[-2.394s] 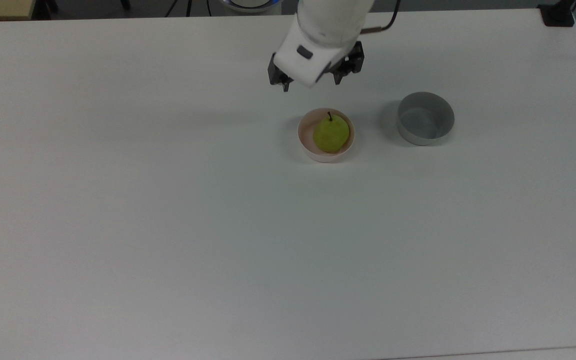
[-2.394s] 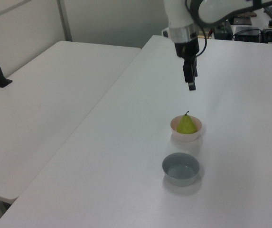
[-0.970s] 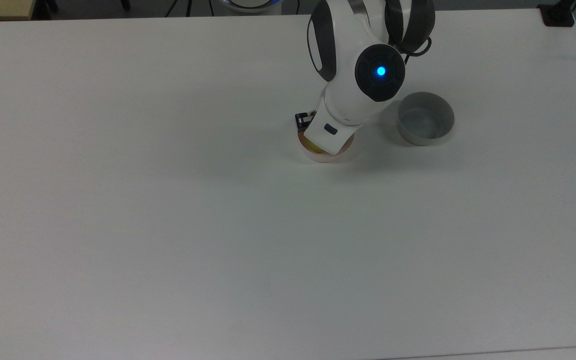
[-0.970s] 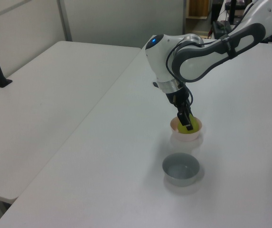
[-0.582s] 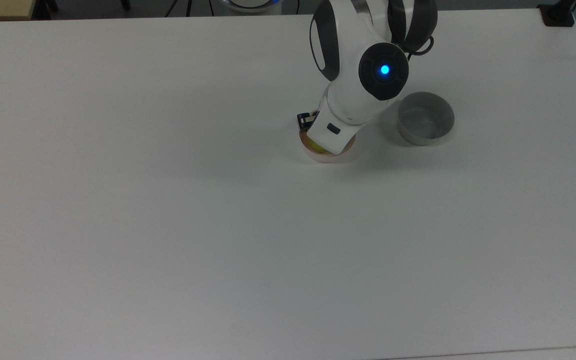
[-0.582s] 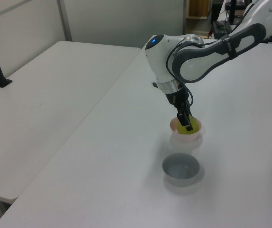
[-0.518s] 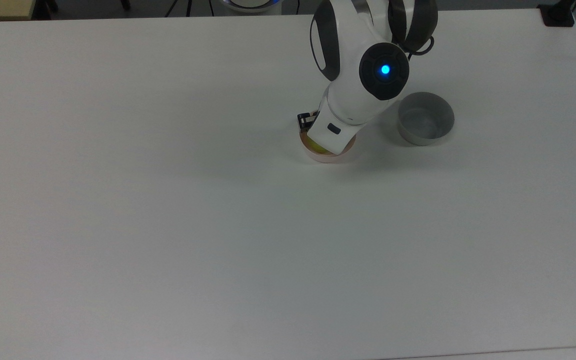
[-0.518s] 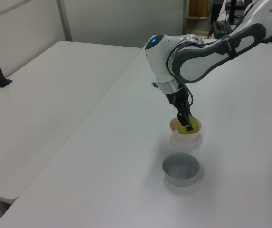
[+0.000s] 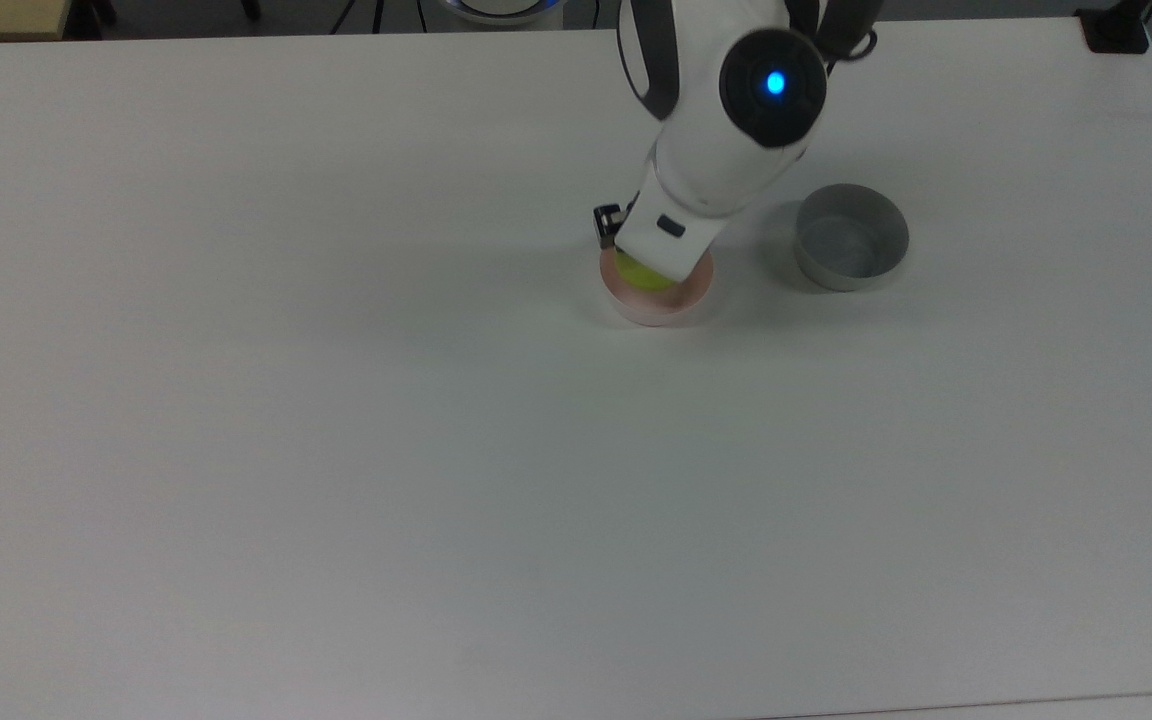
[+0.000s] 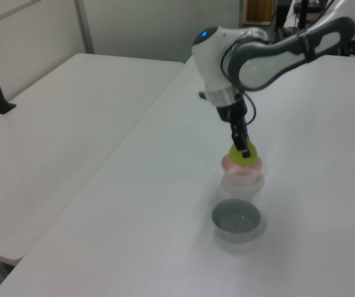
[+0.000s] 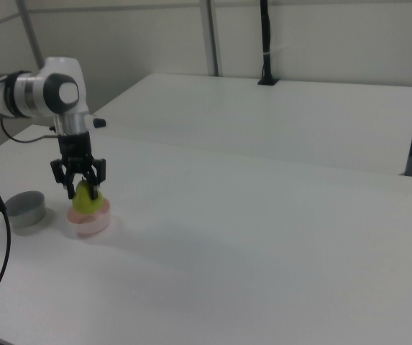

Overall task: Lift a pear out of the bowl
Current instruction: 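Lift the pear out of the pink bowl and carry it sideways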

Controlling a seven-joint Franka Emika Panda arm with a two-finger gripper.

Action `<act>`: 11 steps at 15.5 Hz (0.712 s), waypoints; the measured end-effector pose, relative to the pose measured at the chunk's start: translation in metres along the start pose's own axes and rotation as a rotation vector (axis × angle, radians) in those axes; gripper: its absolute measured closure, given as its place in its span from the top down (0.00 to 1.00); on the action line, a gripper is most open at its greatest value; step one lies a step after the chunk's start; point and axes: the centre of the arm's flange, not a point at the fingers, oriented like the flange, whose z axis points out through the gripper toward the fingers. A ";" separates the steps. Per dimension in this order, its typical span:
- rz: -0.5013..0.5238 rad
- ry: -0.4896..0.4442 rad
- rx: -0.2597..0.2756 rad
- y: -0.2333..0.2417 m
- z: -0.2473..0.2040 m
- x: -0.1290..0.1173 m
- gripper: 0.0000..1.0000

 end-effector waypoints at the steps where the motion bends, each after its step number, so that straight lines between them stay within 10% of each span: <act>1: -0.004 0.008 0.002 0.002 -0.015 -0.009 0.65; 11: 0.038 0.037 0.035 0.079 -0.055 -0.043 0.65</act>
